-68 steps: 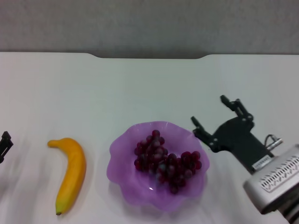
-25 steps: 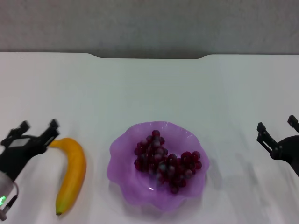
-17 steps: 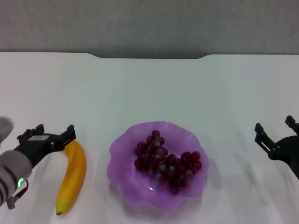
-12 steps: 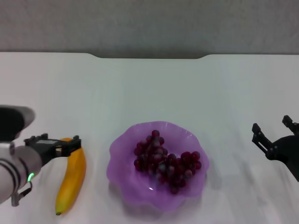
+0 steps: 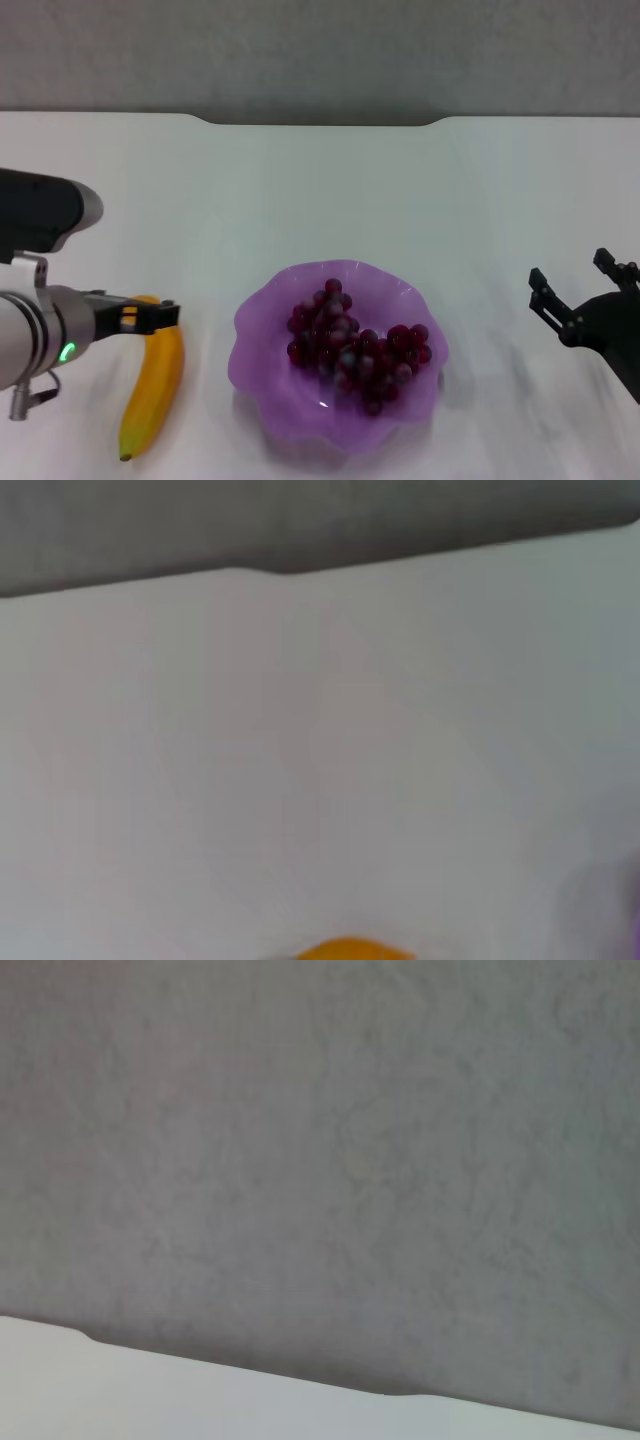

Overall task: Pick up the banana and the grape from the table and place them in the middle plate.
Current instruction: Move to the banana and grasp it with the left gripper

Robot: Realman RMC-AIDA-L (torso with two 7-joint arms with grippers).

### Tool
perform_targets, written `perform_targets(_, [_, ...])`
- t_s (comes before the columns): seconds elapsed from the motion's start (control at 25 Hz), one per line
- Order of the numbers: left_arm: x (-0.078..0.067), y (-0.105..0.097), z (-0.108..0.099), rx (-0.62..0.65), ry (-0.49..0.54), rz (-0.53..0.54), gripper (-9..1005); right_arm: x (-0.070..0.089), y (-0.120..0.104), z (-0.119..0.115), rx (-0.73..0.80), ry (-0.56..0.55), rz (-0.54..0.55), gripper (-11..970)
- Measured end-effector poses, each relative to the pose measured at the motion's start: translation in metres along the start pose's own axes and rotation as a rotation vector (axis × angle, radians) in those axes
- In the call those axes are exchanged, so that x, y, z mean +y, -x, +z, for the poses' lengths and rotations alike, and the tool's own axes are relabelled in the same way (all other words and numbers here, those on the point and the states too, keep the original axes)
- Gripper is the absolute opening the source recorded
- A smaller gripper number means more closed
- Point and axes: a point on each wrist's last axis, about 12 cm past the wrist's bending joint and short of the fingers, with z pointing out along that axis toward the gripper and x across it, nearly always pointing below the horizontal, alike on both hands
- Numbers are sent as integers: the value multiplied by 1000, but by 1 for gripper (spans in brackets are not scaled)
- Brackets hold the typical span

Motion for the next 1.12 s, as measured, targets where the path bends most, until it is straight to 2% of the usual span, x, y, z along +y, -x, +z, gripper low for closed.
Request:
perform_targets(0.16, [2, 2, 1, 64, 39, 23, 861, 1, 1, 0, -3, 3, -7, 876])
perform_targets(0.44, [-8, 1, 2, 135, 4, 27, 853, 1, 1, 0, -4, 3, -6, 876])
perform_targets(0.84, [-19, -3, 13, 186, -18, 60, 842, 2, 1, 1, -7, 4, -8, 876])
perform_targets(1.12, [-22, -8, 22, 204, -32, 57, 834, 2, 2, 1, -12, 4, -8, 876])
